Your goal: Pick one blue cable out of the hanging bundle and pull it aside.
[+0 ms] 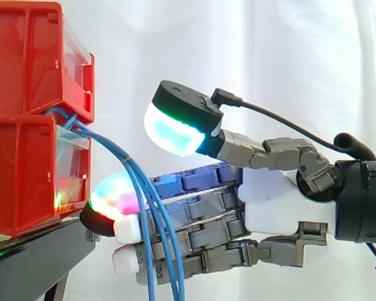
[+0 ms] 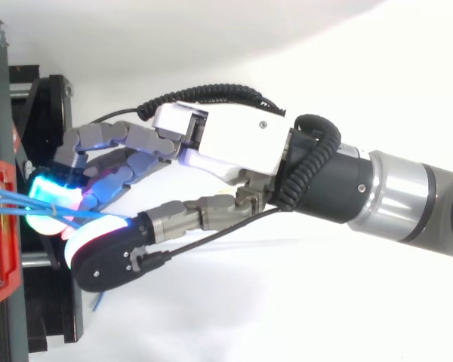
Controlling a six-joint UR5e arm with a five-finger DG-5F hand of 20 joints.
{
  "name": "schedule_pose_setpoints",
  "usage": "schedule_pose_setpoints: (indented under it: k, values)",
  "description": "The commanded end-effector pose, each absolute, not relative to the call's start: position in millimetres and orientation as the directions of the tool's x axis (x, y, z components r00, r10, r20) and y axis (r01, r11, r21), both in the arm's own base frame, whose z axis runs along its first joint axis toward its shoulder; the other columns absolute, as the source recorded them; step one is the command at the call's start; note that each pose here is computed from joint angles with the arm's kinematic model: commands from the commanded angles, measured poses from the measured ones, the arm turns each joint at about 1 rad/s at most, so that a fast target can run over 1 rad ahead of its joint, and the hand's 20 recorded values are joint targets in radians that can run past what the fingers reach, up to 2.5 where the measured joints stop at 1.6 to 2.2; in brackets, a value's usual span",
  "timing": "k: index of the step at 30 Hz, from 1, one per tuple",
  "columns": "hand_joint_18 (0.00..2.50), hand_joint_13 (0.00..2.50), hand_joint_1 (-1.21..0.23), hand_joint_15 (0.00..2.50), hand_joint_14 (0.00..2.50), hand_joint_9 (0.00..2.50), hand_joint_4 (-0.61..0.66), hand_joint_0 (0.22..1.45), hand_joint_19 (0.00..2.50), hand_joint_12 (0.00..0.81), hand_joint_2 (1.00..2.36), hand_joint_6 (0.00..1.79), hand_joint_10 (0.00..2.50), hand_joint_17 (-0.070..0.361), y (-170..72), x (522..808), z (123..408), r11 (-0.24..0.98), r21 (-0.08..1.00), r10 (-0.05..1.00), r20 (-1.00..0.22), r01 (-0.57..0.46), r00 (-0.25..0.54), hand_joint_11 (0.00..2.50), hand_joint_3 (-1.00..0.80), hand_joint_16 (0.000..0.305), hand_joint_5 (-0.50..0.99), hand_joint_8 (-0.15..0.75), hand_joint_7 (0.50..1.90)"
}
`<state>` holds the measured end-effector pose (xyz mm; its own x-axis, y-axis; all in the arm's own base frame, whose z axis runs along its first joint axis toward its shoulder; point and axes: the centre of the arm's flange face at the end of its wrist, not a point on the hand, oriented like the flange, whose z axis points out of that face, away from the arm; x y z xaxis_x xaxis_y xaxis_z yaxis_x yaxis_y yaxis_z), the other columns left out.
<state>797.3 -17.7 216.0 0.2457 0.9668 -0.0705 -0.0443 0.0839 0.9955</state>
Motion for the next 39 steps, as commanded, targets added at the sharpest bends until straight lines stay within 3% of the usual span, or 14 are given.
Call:
schedule_pose_setpoints:
  k: [1,6,15,21,32,35,39]
  values:
    - [0.42,0.71,-0.59,0.39,0.02,0.86,0.16,0.56,0.32,0.262,1.01,0.5,0.01,0.09,-22,796,215,0.081,0.996,0.969,-0.071,-0.031,0.236,0.32,-0.42,0.04,-0.08,0.228,1.23]
    - [0.43,0.72,-0.62,0.39,0.02,0.87,0.14,0.57,0.32,0.26,1.01,0.52,0.01,0.09,-21,795,214,0.084,0.996,0.97,-0.077,-0.02,0.232,0.33,-0.38,0.04,-0.07,0.226,1.29]
    - [0.44,0.73,-0.66,0.41,0.02,0.88,0.12,0.58,0.33,0.26,1.01,0.75,0.01,0.091,-21,799,222,0.08,0.996,0.971,-0.072,-0.027,0.227,0.38,-0.31,0.04,-0.12,0.229,0.95]
    - [0.46,0.74,-0.7,0.41,0.02,0.9,0.1,0.58,0.33,0.266,1.02,0.89,0.02,0.092,-21,801,231,0.077,0.997,0.972,-0.071,-0.017,0.223,0.44,-0.27,0.041,-0.15,0.237,0.87]
    - [0.54,0.8,-0.78,0.46,0.02,1.01,-0.04,0.62,0.31,0.272,1.02,0.96,0.02,0.096,-21,799,232,0.056,0.998,0.974,-0.058,0.015,0.219,0.57,-0.06,0.043,-0.13,0.261,0.98]
    - [0.56,0.81,-0.82,0.46,0.02,1.01,-0.07,0.67,0.32,0.265,1.02,0.95,0.02,0.093,-21,799,235,0.054,0.998,0.976,-0.059,0.029,0.21,0.59,-0.1,0.041,-0.14,0.255,1.08]
    - [0.58,0.82,-0.85,0.47,0.02,1.01,-0.09,0.71,0.32,0.262,1.02,0.96,0.02,0.092,-22,798,238,0.052,0.998,0.976,-0.06,0.046,0.208,0.6,-0.24,0.041,-0.14,0.242,1.03]
